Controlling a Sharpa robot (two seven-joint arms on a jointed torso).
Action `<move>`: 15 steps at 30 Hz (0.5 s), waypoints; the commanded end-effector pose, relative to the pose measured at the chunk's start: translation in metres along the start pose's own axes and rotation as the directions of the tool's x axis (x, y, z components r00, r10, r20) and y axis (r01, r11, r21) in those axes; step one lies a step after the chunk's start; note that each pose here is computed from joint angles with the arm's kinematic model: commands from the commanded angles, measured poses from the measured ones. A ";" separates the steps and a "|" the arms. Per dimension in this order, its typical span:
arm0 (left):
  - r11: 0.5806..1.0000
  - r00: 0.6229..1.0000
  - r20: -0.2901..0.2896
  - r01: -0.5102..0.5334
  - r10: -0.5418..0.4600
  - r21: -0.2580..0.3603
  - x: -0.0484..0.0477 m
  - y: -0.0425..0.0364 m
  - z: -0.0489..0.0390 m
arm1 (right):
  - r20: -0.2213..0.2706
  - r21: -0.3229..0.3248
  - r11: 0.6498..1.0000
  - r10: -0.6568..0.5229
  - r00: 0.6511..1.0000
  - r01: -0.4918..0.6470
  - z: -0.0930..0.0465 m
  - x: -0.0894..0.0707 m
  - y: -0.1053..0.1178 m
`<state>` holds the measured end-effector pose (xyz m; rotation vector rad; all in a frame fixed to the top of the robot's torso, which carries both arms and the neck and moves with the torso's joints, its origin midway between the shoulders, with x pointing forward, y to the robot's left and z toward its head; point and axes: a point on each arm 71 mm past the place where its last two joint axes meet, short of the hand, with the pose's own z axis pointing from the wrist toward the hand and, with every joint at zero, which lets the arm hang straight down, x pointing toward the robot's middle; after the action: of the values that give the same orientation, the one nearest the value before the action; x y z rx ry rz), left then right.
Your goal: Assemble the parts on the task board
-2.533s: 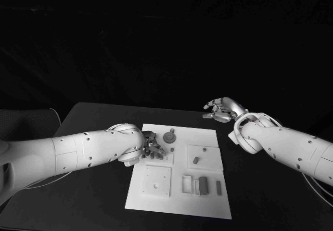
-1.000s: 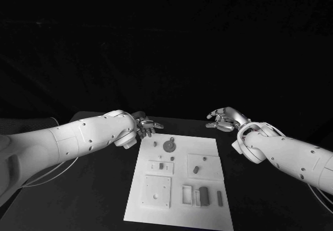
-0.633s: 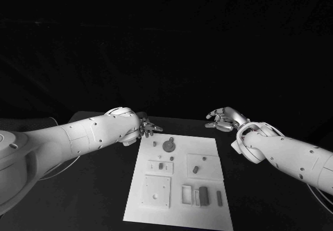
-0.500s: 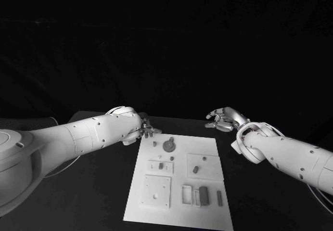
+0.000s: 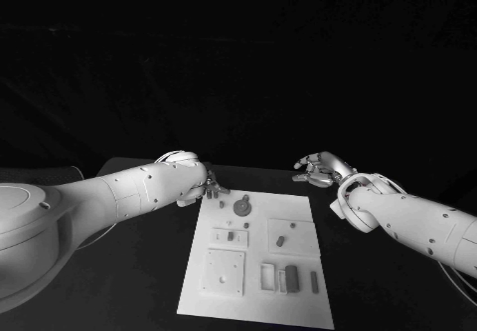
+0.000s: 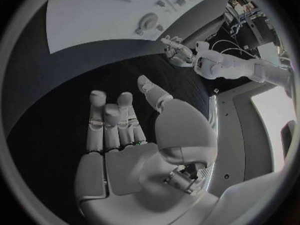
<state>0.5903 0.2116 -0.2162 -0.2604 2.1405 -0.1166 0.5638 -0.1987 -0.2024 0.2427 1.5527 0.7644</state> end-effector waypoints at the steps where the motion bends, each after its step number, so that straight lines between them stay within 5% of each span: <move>1: 0.999 0.999 -0.018 -0.032 0.032 -0.001 0.0065 -0.0052 0.0019 | -0.014 -0.009 1.000 -0.001 1.000 0.001 0.000 0.002 0.003; 15: 0.999 0.999 -0.018 -0.046 0.046 -0.026 0.0183 -0.0008 0.0091 | -0.010 -0.009 1.000 -0.001 1.000 0.001 0.000 0.002 0.003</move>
<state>0.5882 0.2084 -0.2364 -0.2407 2.1636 -0.0695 0.5632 -0.1969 -0.2023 0.2414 1.5536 0.7686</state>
